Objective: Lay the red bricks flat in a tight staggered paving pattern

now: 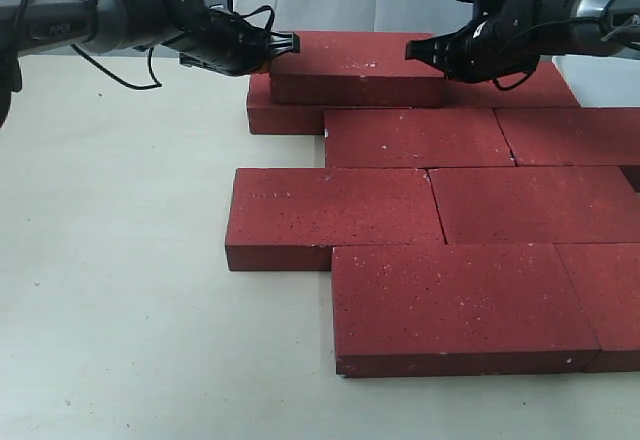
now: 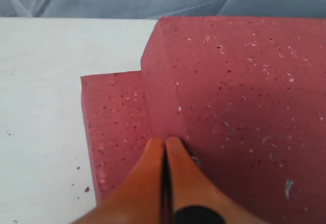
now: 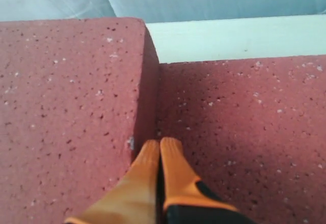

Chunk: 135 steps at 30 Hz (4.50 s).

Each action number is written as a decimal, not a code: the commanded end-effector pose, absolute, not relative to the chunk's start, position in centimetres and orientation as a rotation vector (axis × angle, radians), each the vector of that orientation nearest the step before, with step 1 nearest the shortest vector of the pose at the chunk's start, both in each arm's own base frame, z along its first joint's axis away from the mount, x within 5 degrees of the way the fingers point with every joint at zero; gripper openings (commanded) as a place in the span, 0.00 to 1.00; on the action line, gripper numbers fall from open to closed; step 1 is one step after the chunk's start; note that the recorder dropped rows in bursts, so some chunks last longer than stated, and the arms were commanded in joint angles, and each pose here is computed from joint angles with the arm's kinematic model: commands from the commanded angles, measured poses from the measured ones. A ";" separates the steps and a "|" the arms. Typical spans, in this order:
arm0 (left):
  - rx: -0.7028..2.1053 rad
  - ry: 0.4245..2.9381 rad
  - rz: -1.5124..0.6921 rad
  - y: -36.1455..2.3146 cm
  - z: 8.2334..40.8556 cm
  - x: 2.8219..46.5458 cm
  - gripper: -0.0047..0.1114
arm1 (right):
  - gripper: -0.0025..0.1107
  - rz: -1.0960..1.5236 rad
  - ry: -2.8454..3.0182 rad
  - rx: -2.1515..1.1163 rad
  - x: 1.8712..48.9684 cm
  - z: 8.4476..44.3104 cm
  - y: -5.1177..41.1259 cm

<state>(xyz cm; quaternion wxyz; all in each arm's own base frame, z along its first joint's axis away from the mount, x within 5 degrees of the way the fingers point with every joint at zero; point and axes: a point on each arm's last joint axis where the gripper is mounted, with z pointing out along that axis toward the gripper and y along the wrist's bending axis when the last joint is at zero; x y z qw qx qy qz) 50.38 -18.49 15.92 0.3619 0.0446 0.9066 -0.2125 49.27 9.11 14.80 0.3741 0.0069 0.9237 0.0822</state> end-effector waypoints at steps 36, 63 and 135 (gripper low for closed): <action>0.124 2.675 -0.533 -8.9 19.9 47.2 0.04 | 0.01 0.386 2.494 -0.346 43.5 16.5 23.6; -0.056 2.638 -0.314 -1.6 16.9 41.3 0.04 | 0.01 0.504 2.412 -0.561 39.3 16.9 32.6; -0.203 2.676 -0.248 4.4 18.0 39.9 0.33 | 0.38 0.235 2.529 -0.534 40.3 20.7 27.1</action>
